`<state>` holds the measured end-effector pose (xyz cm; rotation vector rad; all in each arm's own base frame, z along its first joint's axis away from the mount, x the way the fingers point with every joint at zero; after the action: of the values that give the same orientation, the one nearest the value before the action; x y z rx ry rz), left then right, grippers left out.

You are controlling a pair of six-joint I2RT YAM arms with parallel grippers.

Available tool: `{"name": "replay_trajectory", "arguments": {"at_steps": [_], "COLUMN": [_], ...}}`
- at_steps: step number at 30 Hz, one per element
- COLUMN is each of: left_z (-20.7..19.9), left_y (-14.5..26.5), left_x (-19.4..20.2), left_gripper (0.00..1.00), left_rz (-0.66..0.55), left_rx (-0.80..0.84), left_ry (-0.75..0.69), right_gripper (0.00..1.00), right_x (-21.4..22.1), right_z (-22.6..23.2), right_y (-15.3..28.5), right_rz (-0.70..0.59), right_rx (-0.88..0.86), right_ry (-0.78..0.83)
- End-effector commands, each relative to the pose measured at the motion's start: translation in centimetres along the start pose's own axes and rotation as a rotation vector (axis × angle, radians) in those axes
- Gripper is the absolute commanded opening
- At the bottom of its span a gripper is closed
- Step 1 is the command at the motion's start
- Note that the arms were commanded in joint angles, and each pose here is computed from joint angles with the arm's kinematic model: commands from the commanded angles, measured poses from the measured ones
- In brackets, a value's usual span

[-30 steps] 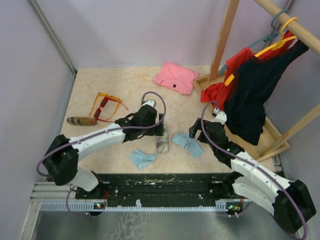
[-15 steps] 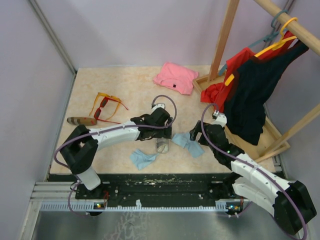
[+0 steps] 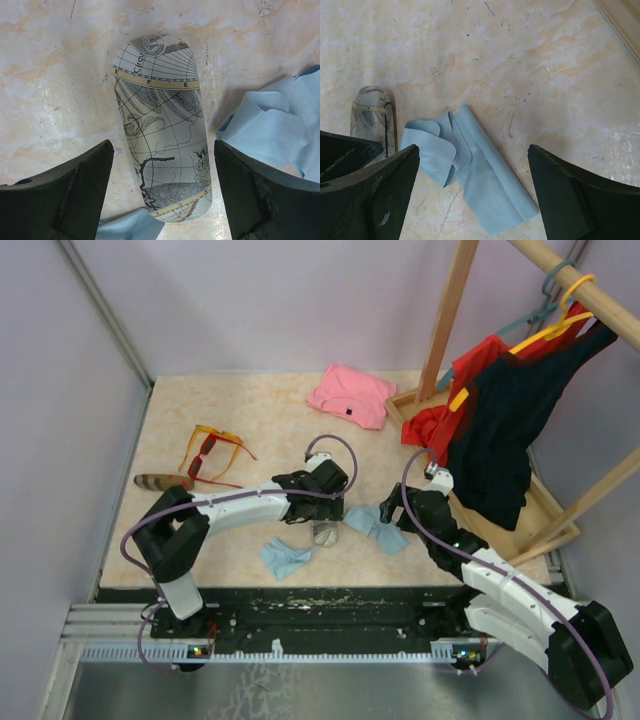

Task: Organize the sunglasses
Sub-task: Pick up the sunglasses case from the center of the board.

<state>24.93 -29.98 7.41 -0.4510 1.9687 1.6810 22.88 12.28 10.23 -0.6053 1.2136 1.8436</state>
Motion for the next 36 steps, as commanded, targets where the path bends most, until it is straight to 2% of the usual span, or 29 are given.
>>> {"name": "replay_trajectory", "arguments": {"at_steps": [1,9,16,20,24,27,29,31,36], "left_z": [-0.2,-0.4,-0.3,-0.1,0.2,0.1,0.1,-0.1,-2.0], "left_y": [-0.5,-1.2,-1.0,-0.1,1.7,4.2,6.0,8.1,14.5], "left_x": [0.3,0.6,0.3,-0.6,-2.4,-4.7,-6.2,-7.7,-10.9], "left_gripper": [0.86,0.83,0.73,0.61,0.41,0.21,0.03,0.01,0.01], "left_rz": [0.002,0.015,0.001,-0.030,-0.088,-0.174,-0.247,-0.322,-0.532], "left_rx": [-0.008,-0.011,-0.015,-0.018,-0.031,0.013,0.052,0.124,0.466], "left_ry": [0.011,0.004,0.007,0.009,0.006,-0.031,-0.045,-0.076,-0.143], "right_gripper": [0.89,0.89,0.89,0.89,0.89,0.88,0.88,0.88,0.86], "right_x": [-1.3,-1.2,-1.2,-1.4,-2.1,-3.5,-4.5,-5.7,-8.3], "right_z": [0.5,0.5,0.5,0.6,1.3,2.7,3.9,5.0,7.5], "right_y": [0.1,0.1,0.1,0.2,0.6,1.5,2.4,3.5,6.6], "right_rz": [-0.052,-0.049,-0.049,-0.056,-0.083,-0.140,-0.186,-0.242,-0.371], "right_rx": [-0.028,-0.029,-0.029,-0.034,-0.074,-0.171,-0.247,-0.322,-0.505], "right_ry": [-0.011,-0.008,-0.004,-0.005,0.001,0.019,0.034,0.036,0.045]}}
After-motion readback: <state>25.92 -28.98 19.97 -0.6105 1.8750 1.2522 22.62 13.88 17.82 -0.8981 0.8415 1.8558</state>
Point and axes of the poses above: each gripper's point midway between its finger pads, its own y axis back along the fingers, its own z axis along the line the jaws close on, x = y × z, the point moved 3 cm from there along y, back along the fingers, and after that the axes turned 2 degrees about -y, right-handed, at the moved point
